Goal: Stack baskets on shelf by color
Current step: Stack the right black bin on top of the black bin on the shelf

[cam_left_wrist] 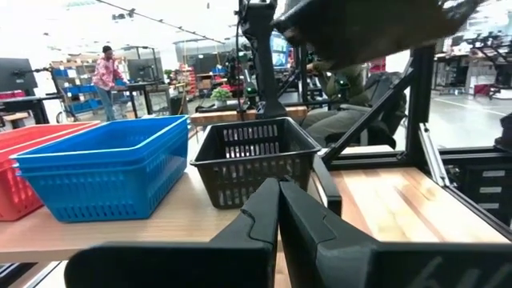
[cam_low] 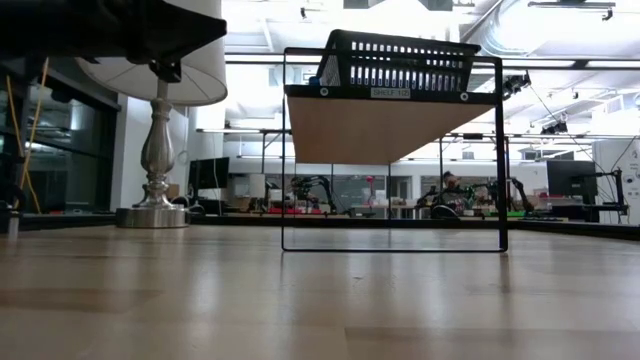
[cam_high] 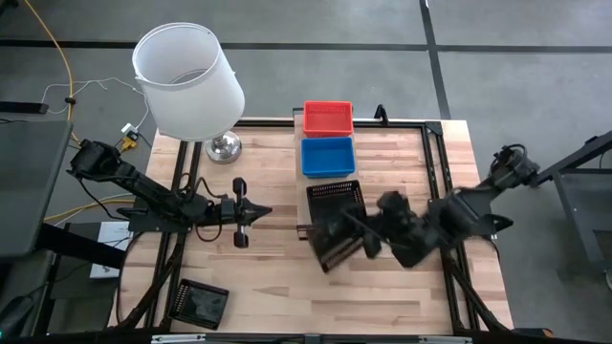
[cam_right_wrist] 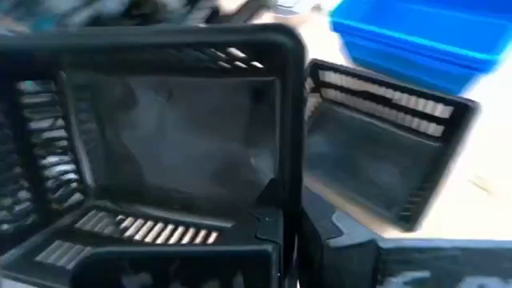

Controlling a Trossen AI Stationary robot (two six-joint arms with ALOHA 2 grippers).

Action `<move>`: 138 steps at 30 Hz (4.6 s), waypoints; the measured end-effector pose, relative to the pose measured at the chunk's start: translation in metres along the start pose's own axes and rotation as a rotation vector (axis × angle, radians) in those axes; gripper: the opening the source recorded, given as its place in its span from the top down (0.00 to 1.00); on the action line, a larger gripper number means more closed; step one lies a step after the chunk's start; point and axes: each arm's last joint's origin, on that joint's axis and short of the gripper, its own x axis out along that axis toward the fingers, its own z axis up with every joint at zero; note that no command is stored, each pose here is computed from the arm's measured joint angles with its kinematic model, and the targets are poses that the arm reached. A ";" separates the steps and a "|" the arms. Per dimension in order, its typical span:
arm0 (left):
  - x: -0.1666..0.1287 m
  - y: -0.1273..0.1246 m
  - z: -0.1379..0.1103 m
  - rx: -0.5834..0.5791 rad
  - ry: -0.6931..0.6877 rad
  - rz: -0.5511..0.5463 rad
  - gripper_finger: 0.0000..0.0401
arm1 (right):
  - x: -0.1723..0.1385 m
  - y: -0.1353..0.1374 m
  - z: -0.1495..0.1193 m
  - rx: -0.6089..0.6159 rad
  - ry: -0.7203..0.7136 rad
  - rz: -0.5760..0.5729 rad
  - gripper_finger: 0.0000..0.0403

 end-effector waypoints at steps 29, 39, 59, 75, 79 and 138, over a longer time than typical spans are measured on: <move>-0.002 -0.003 0.001 -0.002 -0.006 -0.015 1.00 | 0.058 -0.040 0.025 0.094 0.090 -0.376 1.00; -0.002 -0.003 0.001 -0.002 -0.007 -0.015 1.00 | 0.062 -0.040 0.027 0.096 0.071 -0.385 1.00; -0.002 -0.003 0.001 -0.002 -0.007 -0.015 1.00 | 0.052 -0.032 0.039 0.019 0.062 -0.338 0.70; -0.002 -0.003 0.000 0.000 -0.003 -0.015 1.00 | 0.026 -0.032 0.018 -0.254 0.188 -0.375 0.65; -0.002 -0.003 0.000 0.000 -0.003 -0.015 1.00 | 0.033 -0.038 0.006 -0.339 0.102 -0.439 0.86; 0.043 -0.032 0.017 0.018 0.200 -0.136 1.00 | 0.041 -0.062 -0.037 -0.713 0.016 0.060 1.00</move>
